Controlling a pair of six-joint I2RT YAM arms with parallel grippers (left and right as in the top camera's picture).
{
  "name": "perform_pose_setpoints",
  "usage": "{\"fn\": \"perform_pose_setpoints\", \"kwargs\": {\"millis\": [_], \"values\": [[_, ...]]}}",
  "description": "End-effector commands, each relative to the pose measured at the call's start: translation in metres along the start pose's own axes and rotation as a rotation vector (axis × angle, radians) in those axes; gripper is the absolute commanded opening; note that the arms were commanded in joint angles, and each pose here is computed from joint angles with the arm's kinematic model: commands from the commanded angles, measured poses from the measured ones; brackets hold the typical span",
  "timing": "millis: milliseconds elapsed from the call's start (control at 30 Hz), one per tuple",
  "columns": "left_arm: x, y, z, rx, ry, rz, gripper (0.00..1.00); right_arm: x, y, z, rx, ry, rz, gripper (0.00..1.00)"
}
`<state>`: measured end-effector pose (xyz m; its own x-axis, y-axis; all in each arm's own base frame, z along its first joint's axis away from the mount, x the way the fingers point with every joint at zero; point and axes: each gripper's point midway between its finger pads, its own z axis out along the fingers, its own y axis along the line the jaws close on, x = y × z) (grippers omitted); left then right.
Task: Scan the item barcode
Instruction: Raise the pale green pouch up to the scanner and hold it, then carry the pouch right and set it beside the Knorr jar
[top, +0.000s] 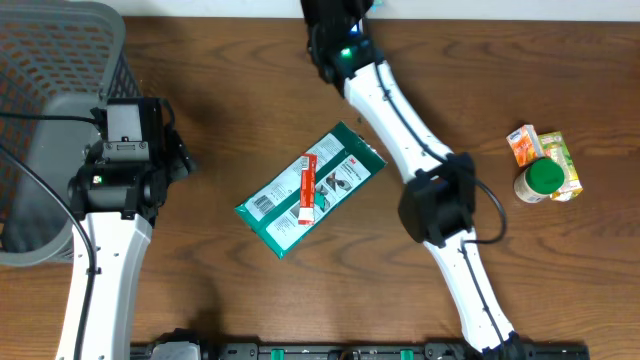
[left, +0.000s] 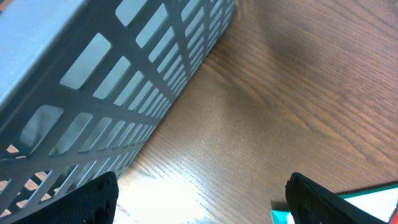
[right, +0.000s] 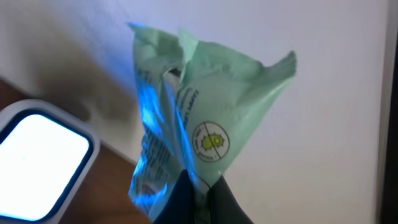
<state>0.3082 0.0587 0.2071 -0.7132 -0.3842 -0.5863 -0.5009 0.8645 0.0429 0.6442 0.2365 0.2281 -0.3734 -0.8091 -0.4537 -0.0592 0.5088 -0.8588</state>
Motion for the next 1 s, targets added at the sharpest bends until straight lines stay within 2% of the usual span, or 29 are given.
{"fn": "perform_pose_setpoints", "kwargs": {"millis": [0, 667, 967], "values": [[-0.005, 0.003, -0.003, -0.011, -0.015, 0.001, 0.87, 0.001, 0.012, 0.002, 0.08, 0.038, -0.183, 0.01], [-0.005, 0.003, -0.003, -0.011, -0.015, 0.001, 0.87, 0.003, 0.09, 0.019, 0.001, -0.04, -0.178, 0.01], [-0.005, 0.003, -0.003, -0.011, -0.015, 0.001, 0.87, 0.014, 0.119, 0.021, -0.039, -0.025, -0.192, 0.01]]}}
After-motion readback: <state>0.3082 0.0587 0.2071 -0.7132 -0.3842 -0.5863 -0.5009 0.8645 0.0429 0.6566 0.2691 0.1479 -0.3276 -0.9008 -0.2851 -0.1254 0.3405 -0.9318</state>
